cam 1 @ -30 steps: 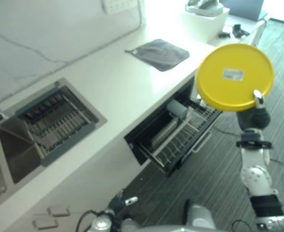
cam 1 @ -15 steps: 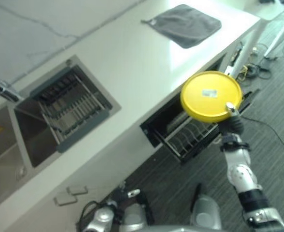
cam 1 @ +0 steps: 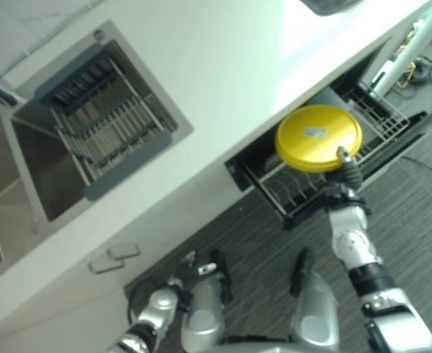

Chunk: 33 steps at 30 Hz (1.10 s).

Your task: Place the dishes in the dishwasher.

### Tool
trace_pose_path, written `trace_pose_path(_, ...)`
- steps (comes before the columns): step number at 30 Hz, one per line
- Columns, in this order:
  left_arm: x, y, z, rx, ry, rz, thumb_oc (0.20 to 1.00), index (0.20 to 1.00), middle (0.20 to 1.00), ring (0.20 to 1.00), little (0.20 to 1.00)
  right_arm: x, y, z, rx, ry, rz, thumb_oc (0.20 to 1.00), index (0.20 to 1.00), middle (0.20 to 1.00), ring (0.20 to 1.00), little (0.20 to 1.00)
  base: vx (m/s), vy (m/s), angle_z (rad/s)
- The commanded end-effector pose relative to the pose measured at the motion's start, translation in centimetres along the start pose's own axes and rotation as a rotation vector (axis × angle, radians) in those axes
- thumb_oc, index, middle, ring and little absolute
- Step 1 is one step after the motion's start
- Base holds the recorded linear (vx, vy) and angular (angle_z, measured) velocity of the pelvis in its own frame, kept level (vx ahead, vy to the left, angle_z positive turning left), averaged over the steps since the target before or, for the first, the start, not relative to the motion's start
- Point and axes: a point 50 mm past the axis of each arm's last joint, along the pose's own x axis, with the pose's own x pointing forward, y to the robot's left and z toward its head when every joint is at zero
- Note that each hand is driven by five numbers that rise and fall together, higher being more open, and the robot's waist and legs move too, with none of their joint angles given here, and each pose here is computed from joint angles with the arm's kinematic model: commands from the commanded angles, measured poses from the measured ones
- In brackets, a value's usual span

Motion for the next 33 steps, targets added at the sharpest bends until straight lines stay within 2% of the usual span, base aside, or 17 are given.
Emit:
trace_pose_path(1,-0.4,1.8,-0.2,0.018,-0.011,0.04,1.0,1.0,1.0,1.0,1.0,0.7,3.8,1.8,-0.009,-0.115,0.154,0.2,0.2,0.2,0.2,0.2,0.0,0.0,0.0)
trace_pose_path(7,0.0,1.5,1.1,0.034,-0.04,0.024,1.0,1.0,1.0,1.0,1.0,2.5,3.9,3.0,-0.371,-0.189,0.026,0.2,0.2,0.2,0.2,0.2,-0.04,-0.007,0.06)
trace_pose_path(9,0.2,1.5,1.6,0.045,-0.052,0.014,1.0,1.0,1.0,1.0,1.0,4.2,4.9,4.5,-0.609,-0.265,-0.015,0.2,0.2,0.2,0.2,0.2,-0.06,0.003,0.04)
trace_pose_path(13,0.3,1.8,1.7,0.049,-0.051,-0.005,1.0,1.0,1.0,1.0,1.0,5.9,7.5,7.4,-0.957,-0.398,0.006,0.2,0.2,0.2,0.2,0.2,-0.02,0.021,0.06)
trace_pose_path(19,0.4,2.1,2.5,0.078,-0.093,-0.009,1.0,1.0,1.0,1.0,1.0,6.5,9.8,9.3,-1.344,-0.531,0.103,0.2,0.2,0.2,0.2,0.2,-0.02,0.042,0.05)
trace_pose_path(25,0.5,2.5,3.5,0.125,-0.146,-0.007,1.0,1.0,1.0,1.0,1.0,6.6,11.8,9.6,-1.853,-0.78,0.2,0.2,0.2,0.2,0.2,0.2,-0.02,0.019,0.13)
trace_pose_path(28,0.7,3.0,5.0,0.169,-0.194,-0.016,1.0,1.0,1.0,1.0,1.0,7.3,12.8,9.1,-2.141,-0.775,0.338,0.2,0.2,0.2,0.2,0.2,-0.03,-0.039,0.19)
trace_pose_path(33,0.7,3.5,6.0,0.221,-0.23,-0.027,1.0,1.0,1.0,1.0,1.0,7.6,12.8,8.1,-2.38,-0.778,0.476,0.2,0.2,0.2,0.2,0.2,-0.01,-0.038,0.17)
